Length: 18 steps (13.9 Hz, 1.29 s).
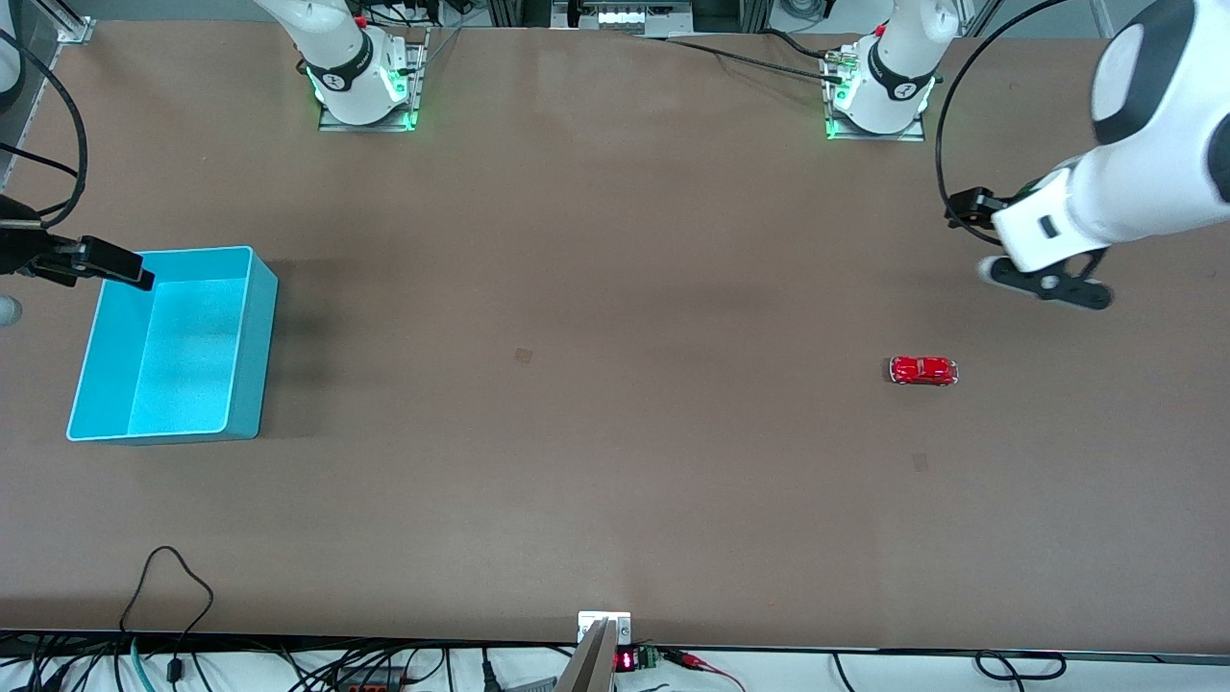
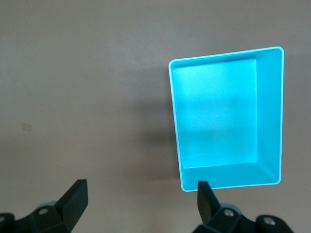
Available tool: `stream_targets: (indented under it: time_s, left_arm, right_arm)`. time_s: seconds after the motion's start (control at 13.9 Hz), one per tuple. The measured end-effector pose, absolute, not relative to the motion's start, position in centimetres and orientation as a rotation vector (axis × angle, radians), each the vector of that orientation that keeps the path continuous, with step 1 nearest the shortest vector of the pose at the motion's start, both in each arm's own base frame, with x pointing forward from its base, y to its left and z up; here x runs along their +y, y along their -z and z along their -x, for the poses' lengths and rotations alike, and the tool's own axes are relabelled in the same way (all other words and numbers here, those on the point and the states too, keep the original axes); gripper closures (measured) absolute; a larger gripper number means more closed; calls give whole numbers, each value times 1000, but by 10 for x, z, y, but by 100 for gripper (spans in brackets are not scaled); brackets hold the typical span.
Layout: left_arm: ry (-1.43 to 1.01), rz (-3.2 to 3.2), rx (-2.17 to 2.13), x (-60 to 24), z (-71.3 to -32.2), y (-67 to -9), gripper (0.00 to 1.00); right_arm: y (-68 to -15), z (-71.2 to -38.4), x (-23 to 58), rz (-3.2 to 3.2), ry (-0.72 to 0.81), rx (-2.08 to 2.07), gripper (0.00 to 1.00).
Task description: Wind red beetle toy and store in blue box
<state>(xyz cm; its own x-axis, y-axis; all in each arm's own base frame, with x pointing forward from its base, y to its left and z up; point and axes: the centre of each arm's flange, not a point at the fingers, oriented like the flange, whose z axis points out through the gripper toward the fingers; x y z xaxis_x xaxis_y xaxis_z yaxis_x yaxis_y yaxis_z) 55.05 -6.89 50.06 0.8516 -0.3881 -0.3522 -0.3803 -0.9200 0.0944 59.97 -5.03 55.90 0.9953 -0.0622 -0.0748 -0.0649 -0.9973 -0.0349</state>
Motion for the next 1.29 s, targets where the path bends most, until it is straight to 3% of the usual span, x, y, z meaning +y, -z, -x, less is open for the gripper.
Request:
stream_targets:
  time_s: [0.43,0.79,1.29]
  left_arm:
    - [267,-2762,-1326,-17,-586,-379,0]
    - [160,-2552,-1811,1,-603,-276,0]
    - [75,-2371,-2150,18,-579,-215,0]
  right_arm:
    - [-556,-601,-50,3100,-121,99,0]
    - [-550,-608,-51,3104,-94,101,0]
    - [-546,-612,-51,3107,-78,101,0]
